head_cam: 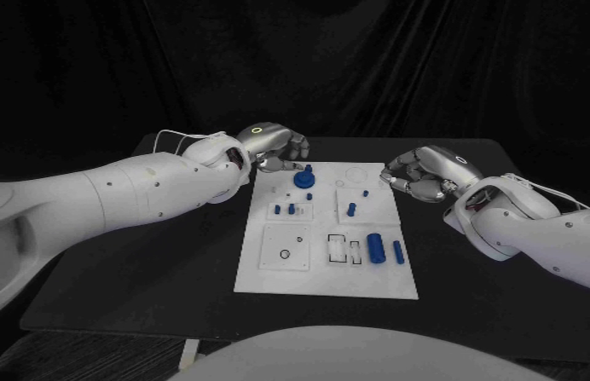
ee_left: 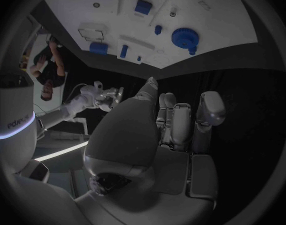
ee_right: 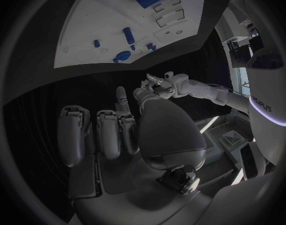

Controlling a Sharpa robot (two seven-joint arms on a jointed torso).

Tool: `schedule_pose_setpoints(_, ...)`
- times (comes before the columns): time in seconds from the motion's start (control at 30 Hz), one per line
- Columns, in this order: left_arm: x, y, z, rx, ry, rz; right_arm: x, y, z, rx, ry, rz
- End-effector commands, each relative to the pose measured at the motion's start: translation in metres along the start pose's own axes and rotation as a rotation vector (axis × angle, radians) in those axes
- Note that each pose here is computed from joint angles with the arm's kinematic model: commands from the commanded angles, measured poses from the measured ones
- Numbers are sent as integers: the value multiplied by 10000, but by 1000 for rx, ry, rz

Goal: Assemble the parts on the task board

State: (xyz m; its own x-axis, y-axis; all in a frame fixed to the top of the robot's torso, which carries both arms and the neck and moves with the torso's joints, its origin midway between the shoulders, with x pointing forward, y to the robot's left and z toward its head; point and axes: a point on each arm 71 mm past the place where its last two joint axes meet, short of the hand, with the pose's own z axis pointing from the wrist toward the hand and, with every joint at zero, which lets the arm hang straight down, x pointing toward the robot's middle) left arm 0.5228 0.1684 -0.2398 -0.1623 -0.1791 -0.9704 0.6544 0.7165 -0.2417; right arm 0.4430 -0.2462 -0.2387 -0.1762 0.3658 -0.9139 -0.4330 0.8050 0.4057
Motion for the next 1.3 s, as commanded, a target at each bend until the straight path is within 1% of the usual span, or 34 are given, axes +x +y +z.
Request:
schedule_pose_setpoints(0.03,189,-149,22,221,155,168,-22,35,-6,-24,-31,8)
schedule_pose_setpoints(0.13,273,-167,63,221,207,186,-23,46,-5,-31,-35,9)
schedule_pose_setpoints(0.23,320,-180,95,213,235,195,-20,47,1,-33,-33,10)
schedule_pose_setpoints(0.37,367,-203,138,208,259,199,-15,56,6,-37,-32,11)
schedule_pose_setpoints(0.63,456,-260,214,193,266,201,-10,53,15,-36,-31,11)
schedule_pose_setpoints(0.77,497,-271,243,176,273,200,-7,52,19,-35,-30,11)
schedule_pose_setpoints(0.93,540,-260,276,149,281,202,-4,51,24,-34,-28,11)
schedule_pose_setpoints(1.17,579,-220,311,111,274,211,-3,49,22,-30,-26,12)
schedule_pose_setpoints(1.3,595,-216,323,102,269,213,0,47,23,-28,-22,12)
